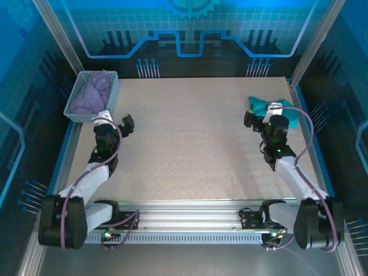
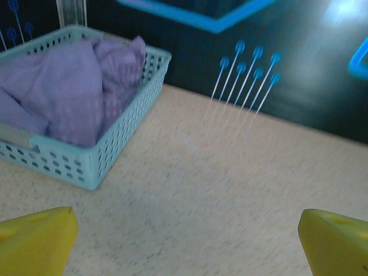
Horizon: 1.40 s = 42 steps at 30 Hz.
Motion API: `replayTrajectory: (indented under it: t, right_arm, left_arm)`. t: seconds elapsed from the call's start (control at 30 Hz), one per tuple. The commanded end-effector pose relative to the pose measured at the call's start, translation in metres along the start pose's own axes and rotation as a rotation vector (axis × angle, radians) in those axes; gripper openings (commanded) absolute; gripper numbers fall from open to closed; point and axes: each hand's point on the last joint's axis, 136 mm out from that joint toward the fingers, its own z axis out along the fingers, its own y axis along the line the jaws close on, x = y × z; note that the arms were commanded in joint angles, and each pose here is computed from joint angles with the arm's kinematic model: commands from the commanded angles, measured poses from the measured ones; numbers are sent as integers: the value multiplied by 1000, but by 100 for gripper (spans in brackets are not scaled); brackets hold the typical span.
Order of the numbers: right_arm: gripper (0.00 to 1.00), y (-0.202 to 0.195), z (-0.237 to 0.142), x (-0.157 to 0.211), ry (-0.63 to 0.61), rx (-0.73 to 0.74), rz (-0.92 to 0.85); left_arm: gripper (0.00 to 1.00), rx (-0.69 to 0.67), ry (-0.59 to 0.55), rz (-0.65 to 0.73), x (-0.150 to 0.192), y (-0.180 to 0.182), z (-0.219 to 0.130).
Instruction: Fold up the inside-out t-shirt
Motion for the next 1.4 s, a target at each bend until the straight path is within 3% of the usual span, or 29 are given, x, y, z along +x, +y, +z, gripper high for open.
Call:
replayTrajectory:
  t: [0.0, 0.13, 0.23, 0.43, 0.73, 1.37]
  right_arm:
    - [100, 42, -16, 24, 121, -161, 76]
    - [100, 100, -27, 19, 151, -247, -102]
    - [100, 129, -31, 20, 171, -297, -191]
    - [100, 159, -31, 30, 199, -369, -225]
    - [100, 177, -8, 39, 238, -375, -250]
    - [100, 171, -8, 56, 287, -357, -256]
  left_arm:
    - [99, -11, 123, -193, 10, 2, -4]
    - [99, -87, 264, -371, 3, 23, 17]
    - [99, -139, 311, -429, -13, 43, 41]
    - [99, -312, 312, -389, -39, 89, 86]
    - [98, -430, 431, -228, -37, 113, 147]
    - [98, -482, 507, -175, -16, 134, 214]
